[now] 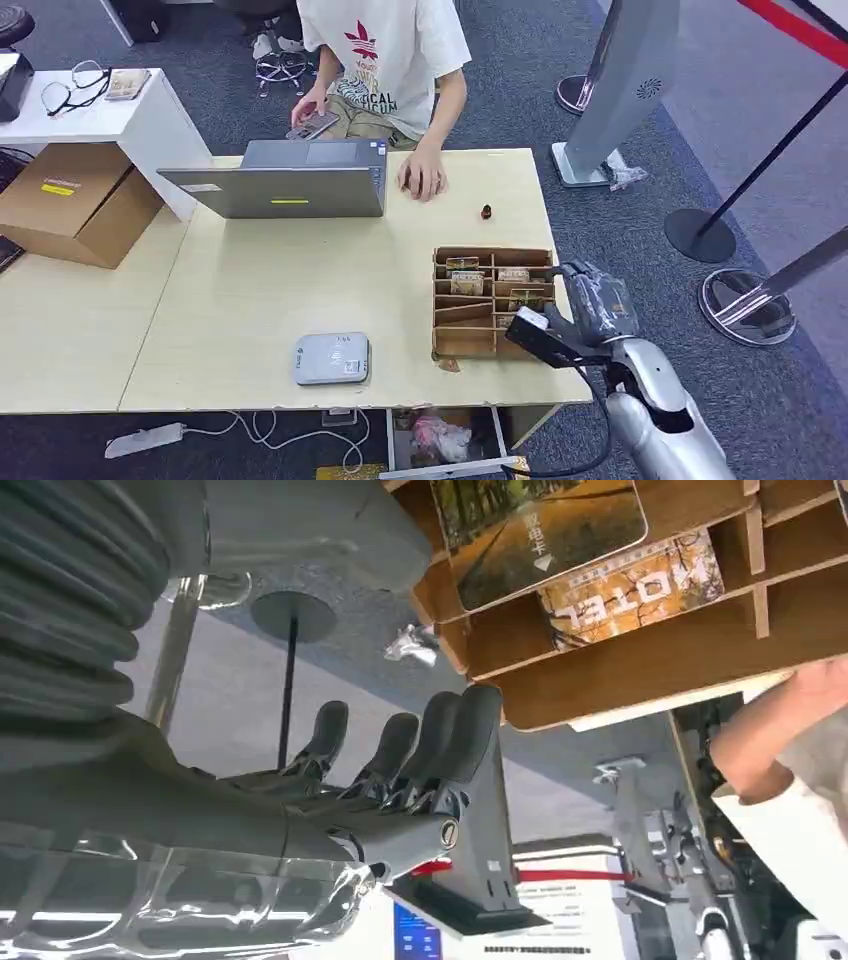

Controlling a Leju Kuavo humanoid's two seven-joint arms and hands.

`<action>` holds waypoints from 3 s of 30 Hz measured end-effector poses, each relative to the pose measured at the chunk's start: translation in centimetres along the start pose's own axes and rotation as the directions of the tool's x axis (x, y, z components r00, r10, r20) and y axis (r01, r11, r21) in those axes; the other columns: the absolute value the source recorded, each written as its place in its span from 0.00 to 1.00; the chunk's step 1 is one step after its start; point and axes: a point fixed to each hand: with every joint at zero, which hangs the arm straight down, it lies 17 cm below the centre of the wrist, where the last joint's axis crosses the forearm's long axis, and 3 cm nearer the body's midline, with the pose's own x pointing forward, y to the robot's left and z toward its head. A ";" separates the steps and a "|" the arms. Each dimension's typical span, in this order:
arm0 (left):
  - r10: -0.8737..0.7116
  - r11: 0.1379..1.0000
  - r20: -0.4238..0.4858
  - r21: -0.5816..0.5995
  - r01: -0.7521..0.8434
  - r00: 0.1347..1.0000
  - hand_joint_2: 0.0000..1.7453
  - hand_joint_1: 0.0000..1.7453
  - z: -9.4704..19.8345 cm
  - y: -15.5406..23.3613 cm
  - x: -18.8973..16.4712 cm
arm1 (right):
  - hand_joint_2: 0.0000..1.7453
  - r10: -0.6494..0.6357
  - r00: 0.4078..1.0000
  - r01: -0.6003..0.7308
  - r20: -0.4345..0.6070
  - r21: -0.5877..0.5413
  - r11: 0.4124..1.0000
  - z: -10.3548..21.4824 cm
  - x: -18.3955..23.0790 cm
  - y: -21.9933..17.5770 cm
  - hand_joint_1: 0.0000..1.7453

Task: Pass the card to the sensor for recognition and then transmit it.

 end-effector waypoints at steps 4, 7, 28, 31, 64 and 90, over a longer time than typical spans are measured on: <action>-0.001 1.000 0.000 0.000 0.001 1.000 0.00 0.00 0.0 0.0 0.0 | 1.00 0.002 1.000 -0.002 -0.001 0.001 1.000 -0.4 -0.1 -0.1 0.48; -0.003 1.000 -0.001 0.000 0.003 1.000 0.00 0.00 0.0 0.0 -0.1 | 1.00 0.008 1.000 -0.008 0.002 -0.002 1.000 -0.7 -0.2 -0.3 0.47; -0.007 1.000 -0.001 -0.001 0.007 1.000 0.00 0.00 0.0 0.1 -0.1 | 1.00 -0.008 1.000 0.008 0.015 0.035 0.999 -1.6 0.2 0.8 0.54; -0.006 1.000 -0.001 -0.001 0.006 1.000 0.00 0.00 0.0 0.1 -0.1 | 1.00 -0.014 1.000 0.013 0.021 0.052 0.999 -1.6 0.6 1.4 0.56; -0.029 1.000 0.001 0.000 0.029 1.000 0.00 0.00 0.0 0.2 -0.2 | 1.00 -0.049 0.999 0.047 0.022 0.101 0.994 -1.3 1.5 3.0 0.85; -0.044 0.999 0.017 0.005 0.044 0.999 0.00 0.00 0.0 0.4 -0.1 | 1.00 -0.483 0.850 0.465 0.208 0.133 0.875 -7.7 3.6 -6.3 0.91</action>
